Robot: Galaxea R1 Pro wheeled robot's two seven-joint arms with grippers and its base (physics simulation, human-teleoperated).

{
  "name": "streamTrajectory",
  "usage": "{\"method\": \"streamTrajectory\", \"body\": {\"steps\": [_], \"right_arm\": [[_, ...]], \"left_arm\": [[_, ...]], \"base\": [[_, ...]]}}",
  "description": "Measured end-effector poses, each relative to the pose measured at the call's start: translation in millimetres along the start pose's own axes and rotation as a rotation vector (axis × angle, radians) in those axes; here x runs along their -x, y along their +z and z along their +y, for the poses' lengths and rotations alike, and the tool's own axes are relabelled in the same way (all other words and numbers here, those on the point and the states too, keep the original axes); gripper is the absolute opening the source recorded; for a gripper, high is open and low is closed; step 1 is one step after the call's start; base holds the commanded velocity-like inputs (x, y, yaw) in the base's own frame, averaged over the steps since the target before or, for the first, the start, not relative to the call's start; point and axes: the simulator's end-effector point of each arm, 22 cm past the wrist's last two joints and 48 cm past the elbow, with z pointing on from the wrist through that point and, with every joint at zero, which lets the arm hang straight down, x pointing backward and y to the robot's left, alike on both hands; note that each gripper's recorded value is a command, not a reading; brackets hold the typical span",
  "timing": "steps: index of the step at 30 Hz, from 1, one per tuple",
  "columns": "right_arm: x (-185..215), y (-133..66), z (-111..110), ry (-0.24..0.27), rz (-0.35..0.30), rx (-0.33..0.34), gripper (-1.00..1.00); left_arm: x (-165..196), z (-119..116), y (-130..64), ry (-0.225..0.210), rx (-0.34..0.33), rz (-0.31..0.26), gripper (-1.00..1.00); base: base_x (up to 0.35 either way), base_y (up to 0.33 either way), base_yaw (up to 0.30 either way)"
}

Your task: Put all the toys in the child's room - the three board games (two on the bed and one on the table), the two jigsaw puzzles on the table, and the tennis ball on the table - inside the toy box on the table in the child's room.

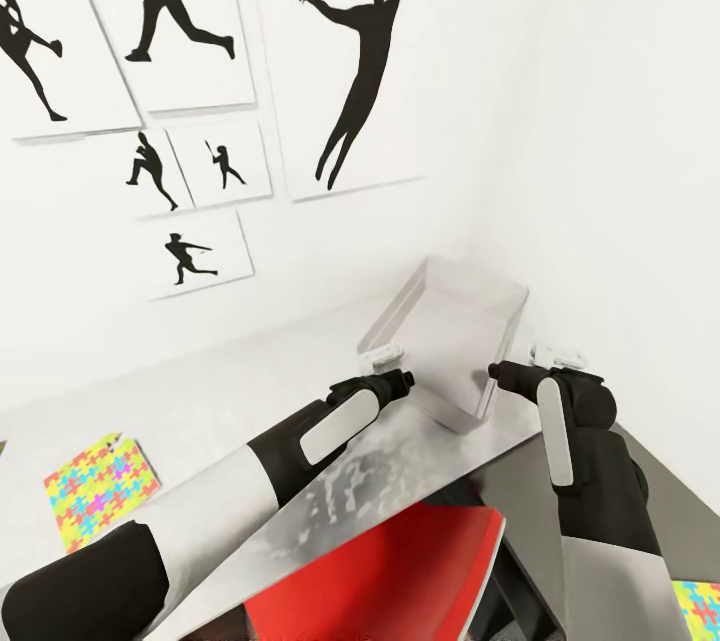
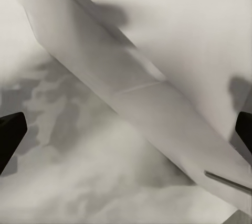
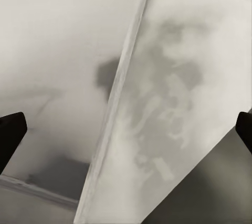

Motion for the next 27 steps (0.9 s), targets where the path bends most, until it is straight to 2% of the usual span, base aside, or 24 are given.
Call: {"method": "streamTrajectory", "body": {"steps": [6, 10, 15, 27], "right_arm": [[-5, 4.3, 0, -0.002, 0.010, -0.002, 1.00], [-7, 7.1, 0, -0.003, 0.017, -0.003, 1.00], [-11, 10.7, 0, -0.005, 0.024, -0.006, 1.00], [-14, 13.3, 0, -0.006, 0.030, -0.007, 1.00]], "left_arm": [[-1, -6, 0.0, -0.002, -0.019, 0.002, 1.00], [6, -34, -11.4, -0.002, -0.088, -0.014, 1.00], [10, -54, -20.4, -0.005, -0.142, -0.026, 1.00], [16, -58, -21.7, -0.028, -0.157, -0.047, 1.00]], "base": [[0.000, 0.000, 0.000], [0.000, 0.000, 0.000], [0.000, 0.000, 0.000], [0.000, 0.000, 0.000]]}}
